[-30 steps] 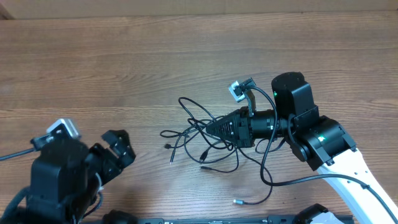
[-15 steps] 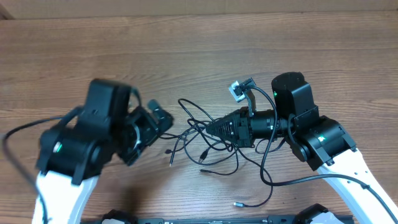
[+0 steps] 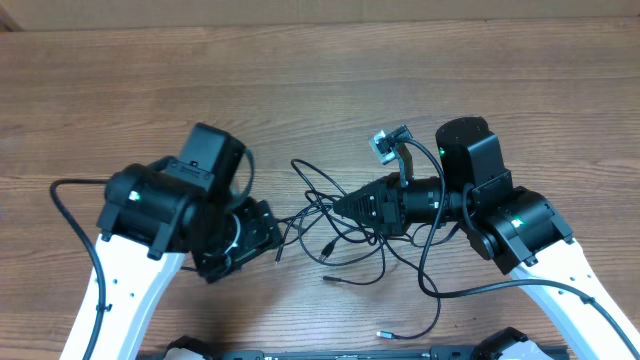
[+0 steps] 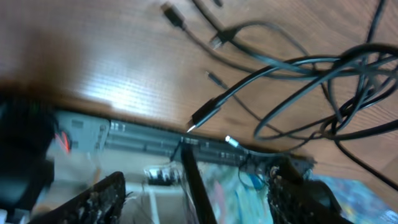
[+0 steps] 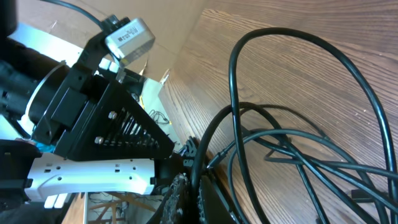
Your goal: Untangle cables
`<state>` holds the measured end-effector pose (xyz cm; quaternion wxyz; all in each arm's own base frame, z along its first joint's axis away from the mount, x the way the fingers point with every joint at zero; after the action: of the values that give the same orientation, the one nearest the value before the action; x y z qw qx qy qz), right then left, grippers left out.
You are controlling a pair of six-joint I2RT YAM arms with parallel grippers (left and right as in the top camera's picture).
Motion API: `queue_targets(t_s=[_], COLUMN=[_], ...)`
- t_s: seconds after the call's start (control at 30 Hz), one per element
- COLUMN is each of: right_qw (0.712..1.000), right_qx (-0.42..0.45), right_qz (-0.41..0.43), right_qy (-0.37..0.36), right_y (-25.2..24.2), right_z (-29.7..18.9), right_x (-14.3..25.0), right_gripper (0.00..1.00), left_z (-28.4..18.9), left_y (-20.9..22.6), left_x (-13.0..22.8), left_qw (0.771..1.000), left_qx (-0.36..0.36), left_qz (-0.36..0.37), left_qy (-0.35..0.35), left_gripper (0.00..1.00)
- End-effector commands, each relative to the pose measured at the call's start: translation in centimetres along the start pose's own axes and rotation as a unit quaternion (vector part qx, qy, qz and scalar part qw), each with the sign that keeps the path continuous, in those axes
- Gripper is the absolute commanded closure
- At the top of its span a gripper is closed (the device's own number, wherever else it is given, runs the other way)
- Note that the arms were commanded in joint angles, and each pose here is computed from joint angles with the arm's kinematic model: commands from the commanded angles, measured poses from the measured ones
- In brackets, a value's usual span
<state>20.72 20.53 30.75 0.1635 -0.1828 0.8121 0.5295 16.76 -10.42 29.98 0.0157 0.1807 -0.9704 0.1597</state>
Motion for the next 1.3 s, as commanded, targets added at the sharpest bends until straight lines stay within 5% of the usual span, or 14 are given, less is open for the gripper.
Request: queue_targets(t_s=[0.0,0.1,0.33,0.57,0.7,0.8,1.07,1.27], right_qw=[1.000,1.000,1.000,0.999,0.999,0.999,0.996,0.982], right_qx=[-0.003,-0.003,-0.003,-0.003,-0.003,-0.003,-0.030,-0.065], right_qz=[0.002,0.013,0.024,0.039,0.051,0.051,0.013,-0.019], right_qy=[-0.007,-0.008,-0.008,-0.007,-0.008,-0.008,-0.087,-0.174], right_y=[0.4,0.4,0.4,0.4,0.4,0.4,1.3,3.2], right_z=[-0.2,-0.2,-0.2,-0.2,-0.2,-0.2,-2.7,-7.0], right_x=[-0.2,-0.2,-0.2,-0.2,-0.2,-0.2,-3.3,-5.8], right_gripper=[0.96,0.96,0.96,0.96,0.96,0.96,0.96,0.96], left_z=[0.2,1.0,5.1,10.4,12.1,12.2,9.6,9.3], left_y=[-1.2,-2.5,-1.3,-2.9,-2.0,0.2,5.0,5.6], left_x=[-0.2,0.0,-0.4,-1.5,-1.8,-2.1,-2.2,-2.6], left_qw=[0.998,0.996,0.995,0.998,0.996,0.985,0.932,0.926], left_qx=[-0.001,0.002,-0.082,-0.043,-0.083,-0.169,-0.341,-0.345], left_qz=[0.052,0.072,-0.023,-0.011,-0.013,-0.008,-0.048,-0.092], left_qy=[-0.044,-0.051,-0.060,-0.038,-0.031,-0.047,-0.113,-0.124], left_gripper=[0.22,0.17,0.20,0.25,0.51,0.55,0.41,0.59])
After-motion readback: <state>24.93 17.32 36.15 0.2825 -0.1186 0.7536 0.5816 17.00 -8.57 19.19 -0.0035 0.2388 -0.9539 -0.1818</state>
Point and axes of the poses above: each gripper's point midway between its finger pads, its own z axis out along the fingers, its own y axis along the line the jaws close on, x = y × z, the point moved 6 cm from there along -z, back along the fingers, and after that the axes turned 4 degrees about z, right-handed, at the moved point
